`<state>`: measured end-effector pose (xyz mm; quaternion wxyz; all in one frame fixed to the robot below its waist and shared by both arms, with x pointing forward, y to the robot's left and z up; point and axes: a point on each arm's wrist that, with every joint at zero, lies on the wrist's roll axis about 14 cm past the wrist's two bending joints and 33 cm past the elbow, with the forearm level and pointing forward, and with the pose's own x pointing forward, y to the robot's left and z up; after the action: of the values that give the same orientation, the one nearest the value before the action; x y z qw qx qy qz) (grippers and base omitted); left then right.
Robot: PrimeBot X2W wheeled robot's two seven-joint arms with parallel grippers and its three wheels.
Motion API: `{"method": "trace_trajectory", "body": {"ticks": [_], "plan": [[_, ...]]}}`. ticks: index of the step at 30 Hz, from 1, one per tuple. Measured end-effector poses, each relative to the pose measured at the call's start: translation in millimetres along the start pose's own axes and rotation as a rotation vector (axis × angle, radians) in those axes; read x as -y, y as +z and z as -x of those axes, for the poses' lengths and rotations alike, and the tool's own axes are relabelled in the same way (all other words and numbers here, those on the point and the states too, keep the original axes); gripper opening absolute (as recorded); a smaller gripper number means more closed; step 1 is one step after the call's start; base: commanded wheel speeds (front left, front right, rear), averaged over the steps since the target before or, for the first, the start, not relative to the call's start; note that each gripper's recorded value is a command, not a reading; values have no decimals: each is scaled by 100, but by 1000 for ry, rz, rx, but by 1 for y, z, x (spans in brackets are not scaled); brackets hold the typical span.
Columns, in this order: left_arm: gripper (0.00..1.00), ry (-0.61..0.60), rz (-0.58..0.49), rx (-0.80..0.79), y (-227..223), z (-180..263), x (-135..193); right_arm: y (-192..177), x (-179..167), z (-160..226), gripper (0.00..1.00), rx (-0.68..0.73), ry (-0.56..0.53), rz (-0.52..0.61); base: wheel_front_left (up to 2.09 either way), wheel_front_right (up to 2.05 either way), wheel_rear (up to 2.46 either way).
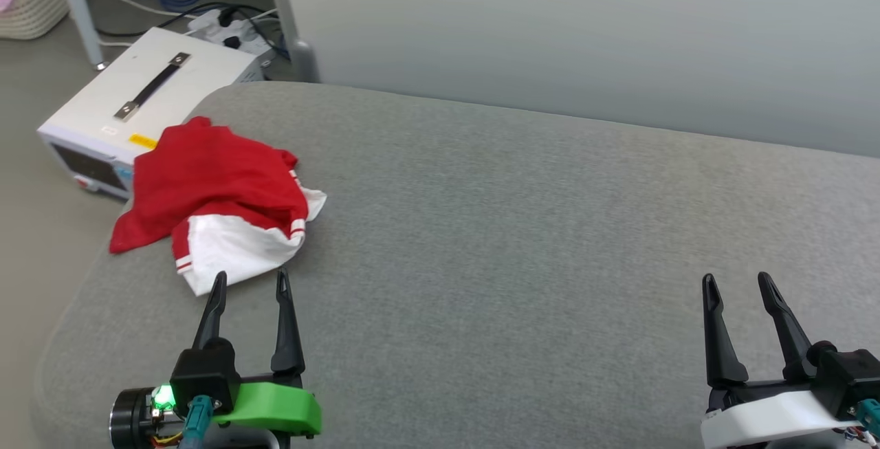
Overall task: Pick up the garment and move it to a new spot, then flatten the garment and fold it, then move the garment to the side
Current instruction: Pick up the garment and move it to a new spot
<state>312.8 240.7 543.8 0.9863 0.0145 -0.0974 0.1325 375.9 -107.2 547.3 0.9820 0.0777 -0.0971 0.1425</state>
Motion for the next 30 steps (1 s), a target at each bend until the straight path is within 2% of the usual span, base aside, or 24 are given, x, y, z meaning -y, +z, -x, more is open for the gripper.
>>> {"method": "trace_trajectory", "body": {"ticks": [5,8,17,30], "plan": [[100,76,-16,-2,2,10,-25,-7,-20,-13,100,-11,65,-16,0,0,0],[100,155,-22,-5,3,22,-51,-14,-43,-24,100,-25,138,-36,0,0,0],[100,294,-22,-13,6,49,-92,-25,-83,-41,100,-44,257,-68,0,0,0],[100,431,-45,-33,8,81,-129,-39,-123,-54,100,-71,372,-104,0,0,0]]}}
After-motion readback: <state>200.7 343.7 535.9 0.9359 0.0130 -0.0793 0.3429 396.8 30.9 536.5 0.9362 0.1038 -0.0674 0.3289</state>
